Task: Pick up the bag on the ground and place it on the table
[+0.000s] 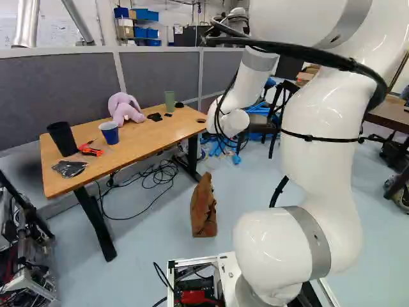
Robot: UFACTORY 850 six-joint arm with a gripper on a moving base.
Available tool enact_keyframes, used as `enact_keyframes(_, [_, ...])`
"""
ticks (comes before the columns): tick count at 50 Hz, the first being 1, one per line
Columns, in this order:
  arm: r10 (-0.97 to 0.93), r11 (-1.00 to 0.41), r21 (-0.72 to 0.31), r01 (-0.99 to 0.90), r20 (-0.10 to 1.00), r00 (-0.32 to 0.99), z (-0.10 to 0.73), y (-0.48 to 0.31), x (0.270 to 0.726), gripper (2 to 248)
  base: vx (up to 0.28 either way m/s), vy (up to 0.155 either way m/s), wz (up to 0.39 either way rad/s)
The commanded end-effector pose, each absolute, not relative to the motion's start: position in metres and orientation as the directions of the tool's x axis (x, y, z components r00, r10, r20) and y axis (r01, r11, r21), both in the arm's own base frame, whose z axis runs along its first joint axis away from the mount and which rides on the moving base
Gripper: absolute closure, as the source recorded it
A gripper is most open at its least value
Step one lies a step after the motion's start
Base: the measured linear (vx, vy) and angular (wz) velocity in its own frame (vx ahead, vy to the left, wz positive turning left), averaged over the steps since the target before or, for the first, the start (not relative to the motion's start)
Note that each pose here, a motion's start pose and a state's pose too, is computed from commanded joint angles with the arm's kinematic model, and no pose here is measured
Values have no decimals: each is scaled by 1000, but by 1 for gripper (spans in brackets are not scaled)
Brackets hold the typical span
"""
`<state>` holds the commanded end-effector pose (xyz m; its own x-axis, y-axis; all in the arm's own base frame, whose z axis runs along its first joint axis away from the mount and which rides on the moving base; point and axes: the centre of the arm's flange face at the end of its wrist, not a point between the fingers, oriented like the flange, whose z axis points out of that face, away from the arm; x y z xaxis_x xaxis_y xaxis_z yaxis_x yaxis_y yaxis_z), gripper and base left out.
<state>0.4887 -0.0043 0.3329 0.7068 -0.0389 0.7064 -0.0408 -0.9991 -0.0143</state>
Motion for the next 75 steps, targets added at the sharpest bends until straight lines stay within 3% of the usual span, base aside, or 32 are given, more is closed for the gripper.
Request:
enact_keyframes(21, [-69,-997,-26,-66,580,811,318,-4,505,3,0,0,0])
enact_keyframes(58, [-121,-993,-38,-115,241,963,258,-2,503,3,0,0,0])
enact_keyframes(75, [-125,-992,-35,-120,190,974,233,-2,510,3,0,0,0])
